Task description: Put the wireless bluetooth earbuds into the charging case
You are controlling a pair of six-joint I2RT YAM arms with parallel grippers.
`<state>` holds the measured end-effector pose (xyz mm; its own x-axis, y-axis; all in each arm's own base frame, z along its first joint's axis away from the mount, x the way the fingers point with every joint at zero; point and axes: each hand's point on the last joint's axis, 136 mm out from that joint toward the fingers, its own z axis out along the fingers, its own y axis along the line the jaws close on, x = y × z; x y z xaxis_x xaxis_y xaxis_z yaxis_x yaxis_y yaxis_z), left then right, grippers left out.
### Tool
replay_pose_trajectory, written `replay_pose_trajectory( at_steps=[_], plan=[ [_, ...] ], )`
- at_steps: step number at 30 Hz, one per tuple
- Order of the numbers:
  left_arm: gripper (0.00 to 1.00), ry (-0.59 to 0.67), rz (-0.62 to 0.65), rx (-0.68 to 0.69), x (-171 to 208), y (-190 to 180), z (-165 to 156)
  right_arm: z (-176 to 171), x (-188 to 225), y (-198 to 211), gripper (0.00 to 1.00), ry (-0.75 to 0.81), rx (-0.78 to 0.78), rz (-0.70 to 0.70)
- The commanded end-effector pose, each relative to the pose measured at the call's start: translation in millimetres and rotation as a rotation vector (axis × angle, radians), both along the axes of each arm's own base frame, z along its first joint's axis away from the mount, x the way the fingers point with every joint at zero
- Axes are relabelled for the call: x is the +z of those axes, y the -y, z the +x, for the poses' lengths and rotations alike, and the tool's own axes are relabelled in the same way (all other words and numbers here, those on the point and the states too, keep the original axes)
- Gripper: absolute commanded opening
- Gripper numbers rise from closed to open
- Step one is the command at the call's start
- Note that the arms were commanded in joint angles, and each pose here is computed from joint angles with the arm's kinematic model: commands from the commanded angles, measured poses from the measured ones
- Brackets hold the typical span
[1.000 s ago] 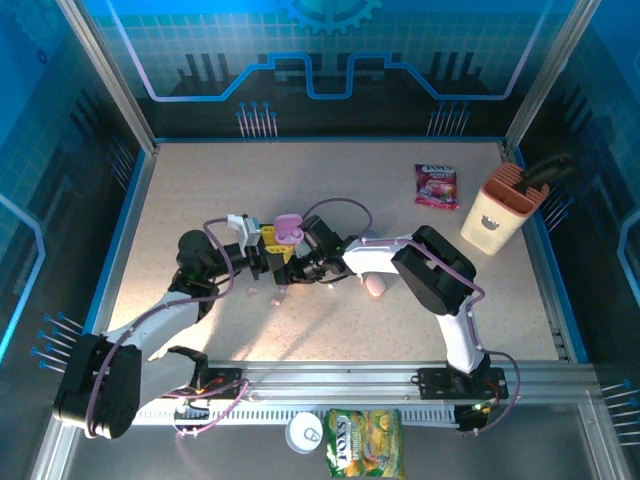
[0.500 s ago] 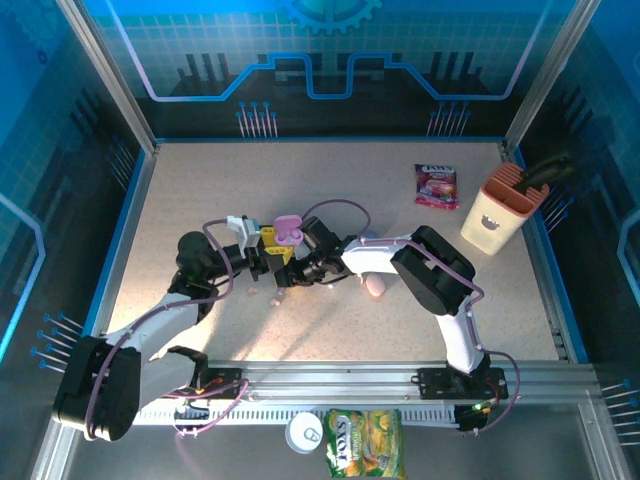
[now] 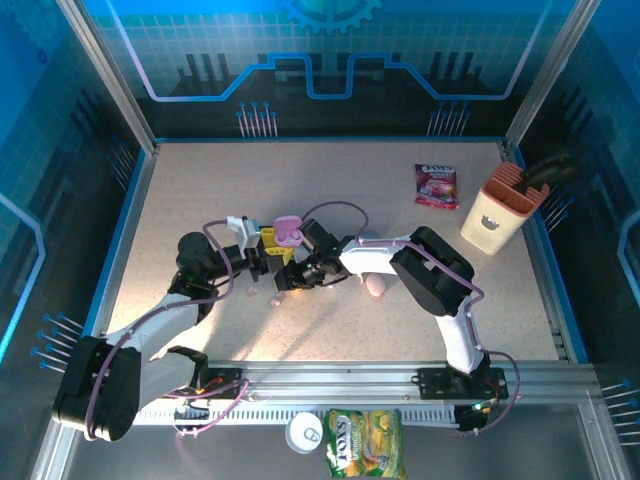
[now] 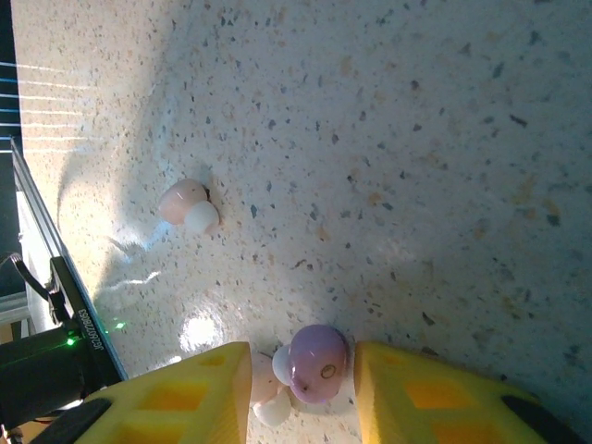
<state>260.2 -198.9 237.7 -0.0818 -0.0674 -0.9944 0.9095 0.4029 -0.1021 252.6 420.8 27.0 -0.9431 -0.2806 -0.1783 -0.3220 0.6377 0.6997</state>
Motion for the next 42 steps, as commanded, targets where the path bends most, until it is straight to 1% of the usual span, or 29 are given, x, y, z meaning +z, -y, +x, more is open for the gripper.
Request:
replay_pose_trajectory(
  at_steps=[1,13,21,24,27,31,36,42],
  plan=[
    [0.39,0.041,0.001,0.014,5,-4,-1,-16,-19,3,0.34,-0.063,0.012,-0.073],
    [0.39,0.045,0.001,0.014,5,-4,-1,-13,-20,-11,0.33,-0.096,0.021,-0.046],
    [0.39,0.045,0.004,0.017,5,-5,-1,-12,-29,-10,0.25,-0.09,0.046,-0.095],
    [0.39,0.046,0.004,0.018,5,-5,-1,-12,-34,-7,0.19,-0.09,0.048,-0.121],
    [0.39,0.043,0.005,0.023,3,-6,-1,-11,-33,-4,0.17,-0.079,0.043,-0.129],
    [0.39,0.043,0.008,0.032,2,-7,0,-4,-22,0,0.17,-0.045,0.012,-0.112],
    [0.39,0.054,0.003,0.064,4,-9,4,15,-2,20,0.17,0.019,-0.072,-0.08],
    [0.39,0.075,0.009,0.14,0,-16,15,45,13,76,0.17,0.07,-0.169,-0.109]
  ],
)
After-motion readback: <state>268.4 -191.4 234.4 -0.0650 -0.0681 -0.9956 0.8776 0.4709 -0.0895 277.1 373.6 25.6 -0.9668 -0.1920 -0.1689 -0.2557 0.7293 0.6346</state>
